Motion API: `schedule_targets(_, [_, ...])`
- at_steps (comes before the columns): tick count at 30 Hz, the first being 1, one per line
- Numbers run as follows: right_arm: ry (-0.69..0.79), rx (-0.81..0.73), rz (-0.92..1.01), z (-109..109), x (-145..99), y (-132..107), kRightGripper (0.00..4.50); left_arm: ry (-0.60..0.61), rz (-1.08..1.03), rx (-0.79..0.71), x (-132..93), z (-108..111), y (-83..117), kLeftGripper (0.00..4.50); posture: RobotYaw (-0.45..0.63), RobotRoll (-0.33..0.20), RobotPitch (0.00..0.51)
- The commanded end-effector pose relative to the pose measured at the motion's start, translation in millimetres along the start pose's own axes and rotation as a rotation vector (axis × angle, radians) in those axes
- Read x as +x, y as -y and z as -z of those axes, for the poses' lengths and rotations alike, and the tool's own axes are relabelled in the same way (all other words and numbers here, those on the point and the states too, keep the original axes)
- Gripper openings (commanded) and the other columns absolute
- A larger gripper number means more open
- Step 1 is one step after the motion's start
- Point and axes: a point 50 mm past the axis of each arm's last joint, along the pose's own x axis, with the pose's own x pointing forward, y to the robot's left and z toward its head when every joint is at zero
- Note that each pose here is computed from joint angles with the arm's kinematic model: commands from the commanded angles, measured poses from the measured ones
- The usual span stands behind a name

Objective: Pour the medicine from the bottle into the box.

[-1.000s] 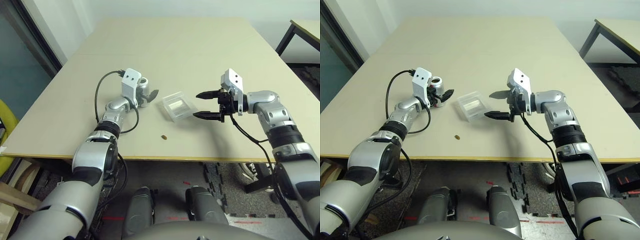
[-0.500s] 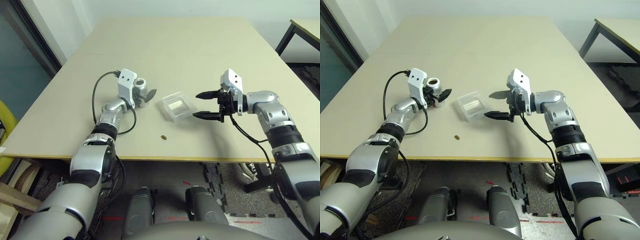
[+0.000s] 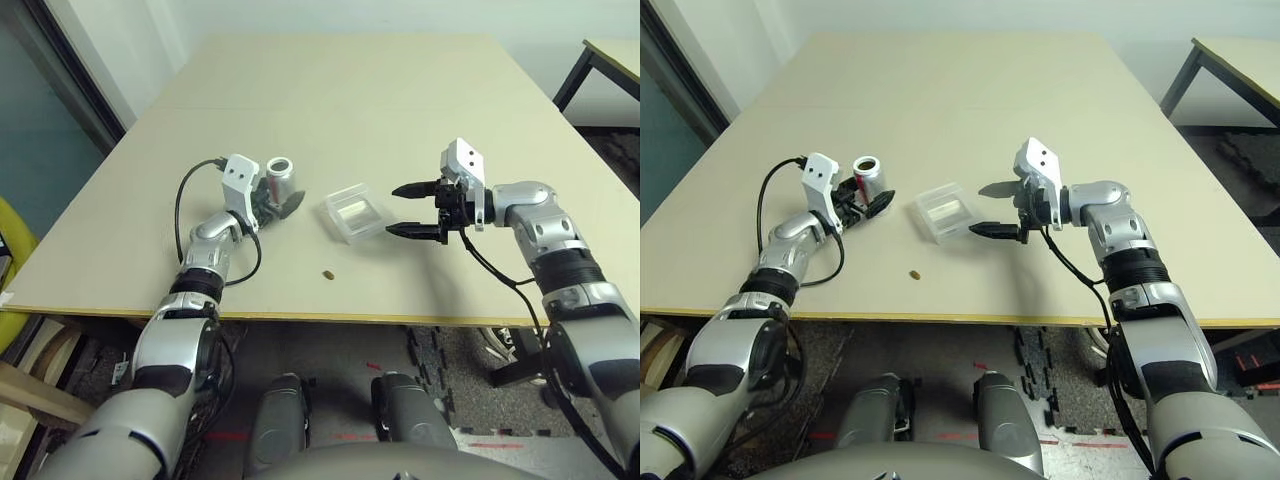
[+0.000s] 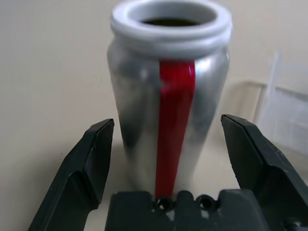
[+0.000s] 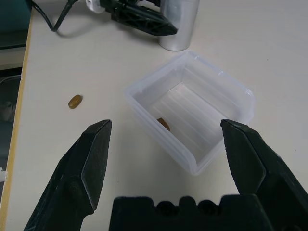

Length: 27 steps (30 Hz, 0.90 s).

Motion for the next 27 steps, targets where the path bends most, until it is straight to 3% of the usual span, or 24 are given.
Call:
schedule_targets(1, [-0.011, -0.011, -0.009, -0.3, 1.9, 0.9, 4.50, 0.014, 0.016, -0.009, -8.2, -1.9, -0.3, 4.46, -0.15, 0.000, 0.029])
schedule_targets(8, [-0.018, -0.008, 0.006, 2.0, -3.2, 3.2, 4.50, 0.026, 0.004, -0.032, -31.2, -6.1, 0.2, 4.46, -0.15, 0.000, 0.036])
schedule_targets(16, [0.006, 0.030, 0.061, 6.0, -11.1, 7.1, 4.50, 0.065, -0.040, -0.060, -66.2, -30.5, -8.7, 4.46, -0.13, 0.000, 0.053])
schedule_targets(22, [0.082, 0.081, 0.212, 7.7, -22.2, 15.7, 4.50, 0.098, -0.175, -0.083, -93.1, -48.9, -39.5, 4.46, -0.11, 0.000, 0.069])
schedule_targets(27, [0.148, 0.151, 0.444, 11.2, -41.1, 28.1, 4.50, 0.135, -0.306, -0.086, -108.5, -63.4, -69.8, 4.46, -0.12, 0.000, 0.078])
